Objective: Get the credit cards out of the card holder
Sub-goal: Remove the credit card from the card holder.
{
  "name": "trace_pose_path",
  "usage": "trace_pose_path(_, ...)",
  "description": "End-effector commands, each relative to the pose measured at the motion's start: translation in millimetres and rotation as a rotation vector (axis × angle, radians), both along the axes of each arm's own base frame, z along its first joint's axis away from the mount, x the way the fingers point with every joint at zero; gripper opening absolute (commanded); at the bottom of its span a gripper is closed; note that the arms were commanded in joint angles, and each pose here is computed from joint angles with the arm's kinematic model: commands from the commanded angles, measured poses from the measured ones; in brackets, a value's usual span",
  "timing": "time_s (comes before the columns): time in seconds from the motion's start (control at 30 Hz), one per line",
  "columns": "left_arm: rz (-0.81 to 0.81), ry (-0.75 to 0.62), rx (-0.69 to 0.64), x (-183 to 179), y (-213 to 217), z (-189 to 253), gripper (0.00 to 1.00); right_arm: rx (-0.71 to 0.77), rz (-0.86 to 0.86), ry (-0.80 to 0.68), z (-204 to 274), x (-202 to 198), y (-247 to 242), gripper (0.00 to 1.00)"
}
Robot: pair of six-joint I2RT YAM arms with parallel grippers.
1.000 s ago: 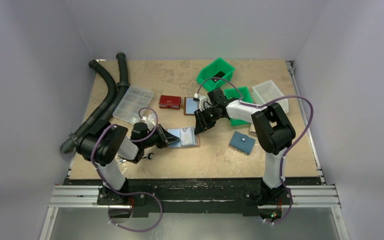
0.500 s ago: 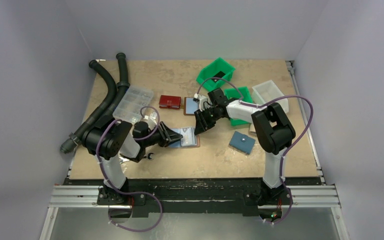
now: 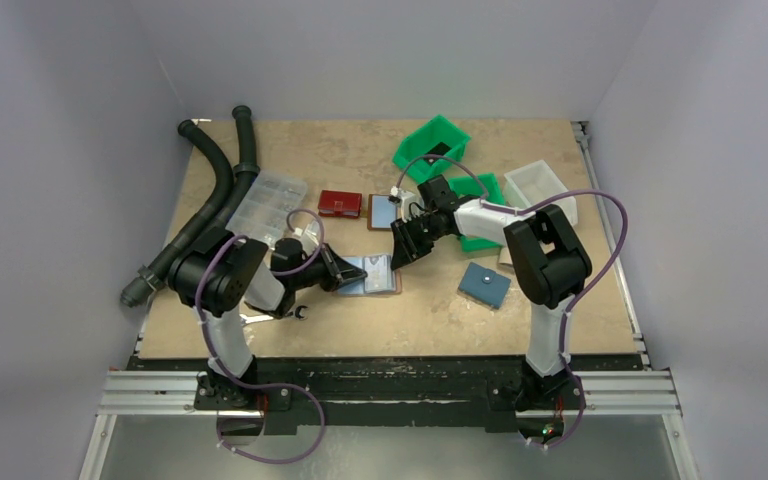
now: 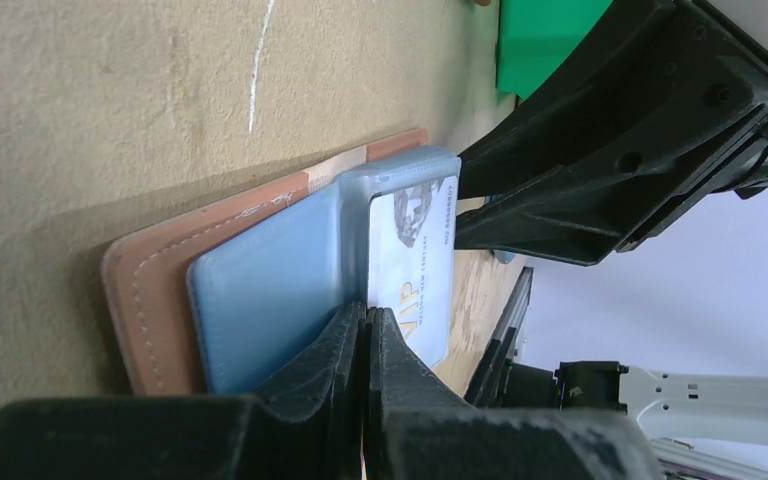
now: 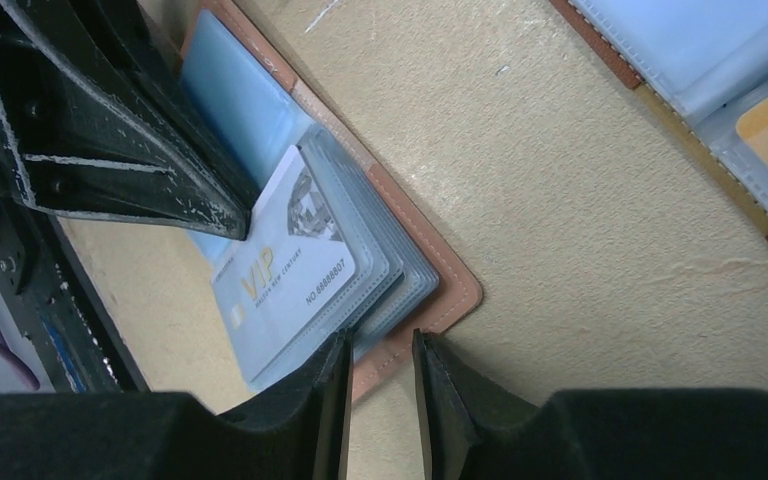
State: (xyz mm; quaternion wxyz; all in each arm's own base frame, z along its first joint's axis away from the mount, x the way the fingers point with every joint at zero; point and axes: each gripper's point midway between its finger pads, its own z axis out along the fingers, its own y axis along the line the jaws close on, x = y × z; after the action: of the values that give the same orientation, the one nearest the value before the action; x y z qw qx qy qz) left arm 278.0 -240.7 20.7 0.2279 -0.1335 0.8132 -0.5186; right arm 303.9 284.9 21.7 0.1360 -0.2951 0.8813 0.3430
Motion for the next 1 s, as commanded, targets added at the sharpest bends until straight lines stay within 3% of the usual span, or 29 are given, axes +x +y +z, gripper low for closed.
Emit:
trace_pose_path(0.0,0.076,0.038,0.097,-3,26,-22,0.0,-0.212,-0.036,0.034,-42,-10,-34,0.33)
trace_pose_path(0.43,0.152,0.042,0.13,-4,53,-16,0.0,-0.233,-0.05,0.028,-44,-7,-38,0.31)
trace_pose_path(0.63,0.188,0.014,0.213,-1,67,-9,0.0,-0.212,-0.038,0.031,-40,-8,-35,0.31)
trace_pose_path(0.83,0.197,-0.092,0.219,6,70,21,0.0,-0.046,0.086,0.004,-4,-15,-17,0.38)
trace_pose_path(0.97,0.17,-0.148,0.195,7,66,35,0.0,0.085,0.201,-0.042,32,-25,-9,0.5)
